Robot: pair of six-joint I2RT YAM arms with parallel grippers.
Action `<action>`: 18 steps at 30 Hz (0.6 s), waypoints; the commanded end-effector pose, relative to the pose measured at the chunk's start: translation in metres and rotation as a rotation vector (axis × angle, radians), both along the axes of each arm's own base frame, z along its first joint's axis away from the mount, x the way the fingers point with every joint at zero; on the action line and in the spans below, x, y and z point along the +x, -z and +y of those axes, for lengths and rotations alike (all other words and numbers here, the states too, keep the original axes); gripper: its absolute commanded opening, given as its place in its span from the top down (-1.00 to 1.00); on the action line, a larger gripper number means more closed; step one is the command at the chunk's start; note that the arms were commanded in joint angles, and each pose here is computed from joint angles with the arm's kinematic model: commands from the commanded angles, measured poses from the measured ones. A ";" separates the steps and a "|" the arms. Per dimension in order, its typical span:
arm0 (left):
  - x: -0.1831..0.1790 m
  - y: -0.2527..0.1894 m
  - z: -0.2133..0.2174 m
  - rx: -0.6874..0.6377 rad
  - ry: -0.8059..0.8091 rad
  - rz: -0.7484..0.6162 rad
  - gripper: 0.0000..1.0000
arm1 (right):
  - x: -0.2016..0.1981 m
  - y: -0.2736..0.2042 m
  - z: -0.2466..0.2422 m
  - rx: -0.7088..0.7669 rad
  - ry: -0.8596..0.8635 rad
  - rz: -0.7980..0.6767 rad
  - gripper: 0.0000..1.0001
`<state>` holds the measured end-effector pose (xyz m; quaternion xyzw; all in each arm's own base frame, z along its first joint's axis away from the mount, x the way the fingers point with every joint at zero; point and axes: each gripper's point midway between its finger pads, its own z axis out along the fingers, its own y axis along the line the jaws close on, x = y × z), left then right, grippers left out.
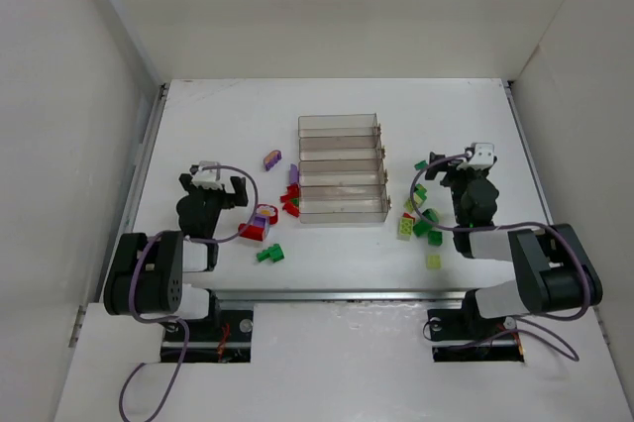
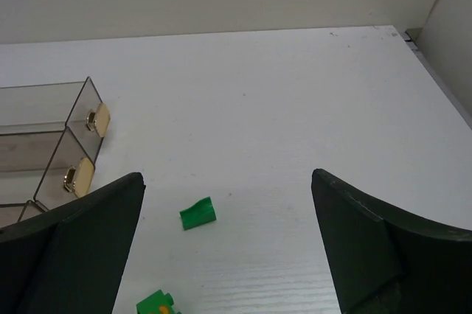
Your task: Sort the legos into containers by color
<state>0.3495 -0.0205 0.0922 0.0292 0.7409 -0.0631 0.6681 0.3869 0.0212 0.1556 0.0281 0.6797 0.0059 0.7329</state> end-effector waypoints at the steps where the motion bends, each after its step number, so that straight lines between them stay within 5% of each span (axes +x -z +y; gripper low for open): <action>1: 0.009 -0.072 0.004 0.015 -0.040 -0.274 -1.00 | 0.006 -0.030 0.011 0.000 -0.057 -0.069 -1.00; 6: 0.010 -0.069 0.011 0.007 -0.115 -0.261 -1.00 | 0.020 -0.068 0.051 -0.142 -0.292 0.025 -1.00; 10: 0.003 -0.085 -0.001 0.033 -0.050 -0.309 -1.00 | 0.009 -0.127 0.092 -0.297 -0.507 -0.052 -1.00; 12: 0.008 -0.085 -0.016 0.066 0.043 -0.250 -1.00 | 0.006 -0.153 0.099 -0.328 -0.452 -0.068 -1.00; 15: 0.019 -0.114 -0.052 0.286 0.284 -0.183 -1.00 | 0.005 -0.185 0.088 -0.374 -0.290 -0.044 -1.00; 17: 0.024 -0.136 -0.063 0.425 0.331 -0.184 -1.00 | 0.003 -0.203 0.075 -0.382 -0.163 -0.018 -1.00; 18: 0.031 -0.146 -0.047 0.440 0.218 -0.157 -1.00 | 0.001 -0.209 0.069 -0.375 -0.097 -0.005 -1.00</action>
